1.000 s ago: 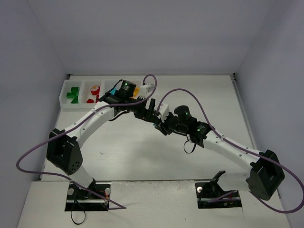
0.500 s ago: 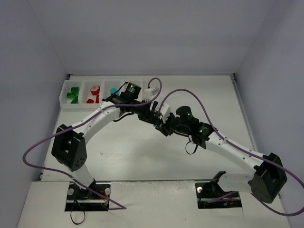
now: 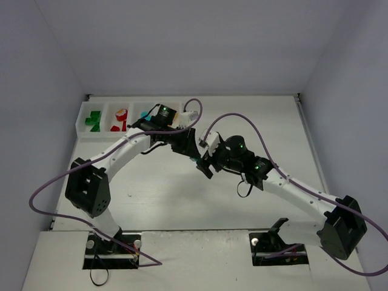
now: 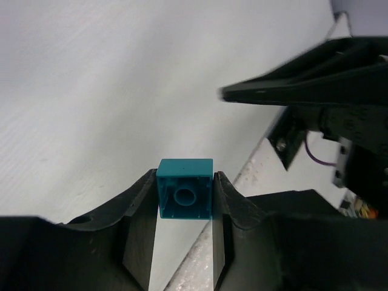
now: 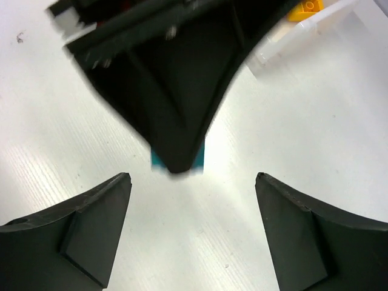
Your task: Sort the legos into containers by color
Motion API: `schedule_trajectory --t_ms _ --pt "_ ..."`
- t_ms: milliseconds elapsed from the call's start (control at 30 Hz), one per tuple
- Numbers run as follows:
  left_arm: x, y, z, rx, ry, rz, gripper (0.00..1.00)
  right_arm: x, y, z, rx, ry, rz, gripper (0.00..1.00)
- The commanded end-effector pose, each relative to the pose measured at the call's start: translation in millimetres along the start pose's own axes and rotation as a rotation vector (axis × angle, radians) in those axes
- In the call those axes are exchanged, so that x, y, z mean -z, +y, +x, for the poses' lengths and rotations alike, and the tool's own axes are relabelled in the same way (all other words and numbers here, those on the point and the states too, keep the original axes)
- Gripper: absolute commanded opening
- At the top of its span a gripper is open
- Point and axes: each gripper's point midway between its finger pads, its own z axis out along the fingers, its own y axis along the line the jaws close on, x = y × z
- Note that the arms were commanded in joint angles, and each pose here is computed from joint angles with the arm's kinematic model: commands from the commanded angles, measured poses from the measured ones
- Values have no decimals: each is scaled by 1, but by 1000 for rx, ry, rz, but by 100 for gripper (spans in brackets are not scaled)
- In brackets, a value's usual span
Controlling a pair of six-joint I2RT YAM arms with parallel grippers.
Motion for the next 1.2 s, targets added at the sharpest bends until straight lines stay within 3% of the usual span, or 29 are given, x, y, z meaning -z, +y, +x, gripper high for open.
schedule_trajectory --t_ms 0,167,367,533,633,733,767,800,867,1000,1100,1167 --pt "37 39 -32 -36 -106 -193 2 6 -11 -21 -10 -80 54 81" --pt "107 135 -72 14 -260 -594 2 9 -17 -16 -44 -67 100 81" --pt "165 214 -126 18 -396 -904 3 12 -21 -10 -99 -57 141 79" --pt "161 270 -148 31 -380 -1003 16 11 -25 -11 -153 -51 166 79" --pt "172 285 -164 36 -417 -1060 38 12 -26 -13 -184 -53 169 81" --pt "182 286 -178 33 -457 -1076 53 14 -28 -12 -204 -51 185 87" --pt "186 284 -179 35 -463 -1083 62 15 -28 -13 -215 -54 190 91" --pt "192 280 -183 34 -477 -1086 65 16 -29 -13 -224 -52 198 98" --pt "202 261 -189 24 -517 -1068 69 20 -35 -16 -236 -64 227 100" --pt "227 217 -180 44 -577 -1037 71 31 -58 -32 -273 -91 323 100" --pt "277 142 -172 16 -729 -1005 72 47 -94 -46 -404 -123 472 100" --pt "284 132 -146 33 -722 -1022 72 57 -116 -50 -475 -140 491 100"
